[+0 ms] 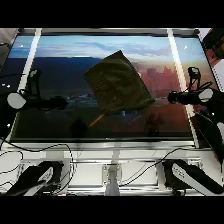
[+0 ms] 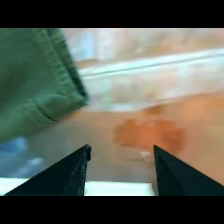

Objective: Fold the clothes and pants, and hang the long-sleeved shirts on hangers.

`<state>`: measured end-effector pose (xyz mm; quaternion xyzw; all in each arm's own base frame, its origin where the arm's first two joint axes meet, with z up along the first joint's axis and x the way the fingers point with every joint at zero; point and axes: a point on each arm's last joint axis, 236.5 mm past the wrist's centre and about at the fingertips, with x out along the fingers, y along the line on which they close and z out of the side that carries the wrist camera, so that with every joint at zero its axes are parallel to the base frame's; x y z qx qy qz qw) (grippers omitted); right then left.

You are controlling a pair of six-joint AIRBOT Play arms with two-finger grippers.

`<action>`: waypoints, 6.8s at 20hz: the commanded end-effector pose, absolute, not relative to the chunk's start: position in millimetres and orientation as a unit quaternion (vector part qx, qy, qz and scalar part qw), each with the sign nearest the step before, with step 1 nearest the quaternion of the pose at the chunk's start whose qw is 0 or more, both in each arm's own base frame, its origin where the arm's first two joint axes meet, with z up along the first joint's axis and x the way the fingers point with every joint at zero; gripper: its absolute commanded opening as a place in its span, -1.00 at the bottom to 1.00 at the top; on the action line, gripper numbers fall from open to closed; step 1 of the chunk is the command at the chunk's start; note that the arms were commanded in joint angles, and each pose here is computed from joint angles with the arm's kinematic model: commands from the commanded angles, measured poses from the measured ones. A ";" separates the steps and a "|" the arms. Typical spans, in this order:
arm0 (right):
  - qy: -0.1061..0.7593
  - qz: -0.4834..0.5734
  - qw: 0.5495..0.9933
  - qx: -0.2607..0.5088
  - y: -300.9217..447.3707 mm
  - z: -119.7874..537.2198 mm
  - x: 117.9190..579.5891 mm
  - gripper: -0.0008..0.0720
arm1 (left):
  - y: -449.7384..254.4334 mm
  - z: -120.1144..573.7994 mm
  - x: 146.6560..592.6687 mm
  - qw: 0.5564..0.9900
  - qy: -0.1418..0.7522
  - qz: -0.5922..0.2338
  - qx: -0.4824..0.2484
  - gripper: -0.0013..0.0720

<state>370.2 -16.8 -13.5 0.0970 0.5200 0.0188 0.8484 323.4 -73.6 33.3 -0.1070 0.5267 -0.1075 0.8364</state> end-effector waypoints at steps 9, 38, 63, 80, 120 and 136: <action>0.545 0.013 0.742 0.390 41.9 -102.0 407.8 0.31 | -120.7 30.1 342.6 0.844 0.500 -0.155 -0.113 0.46; 0.528 0.147 0.773 0.318 69.9 -92.4 408.2 -0.89 | -270.1 -103.9 356.6 0.796 0.535 -0.238 -0.155 0.54; -0.012 0.289 0.948 0.131 135.9 426.3 162.2 -0.89 | -182.9 400.3 200.0 0.870 0.036 -0.412 -0.270 -0.87; 0.366 0.220 0.841 0.333 122.6 153.5 408.5 -0.89 | -207.4 128.1 416.1 0.856 0.297 -0.262 -0.332 -0.87; 0.634 0.213 0.708 0.229 99.9 -51.1 334.4 0.25 | -144.4 -19.8 317.8 0.741 0.597 -0.273 -0.143 0.07; 0.656 0.254 0.657 0.271 167.8 -117.7 386.0 0.54 | -143.4 -19.5 323.2 0.750 0.587 -0.273 -0.136 0.07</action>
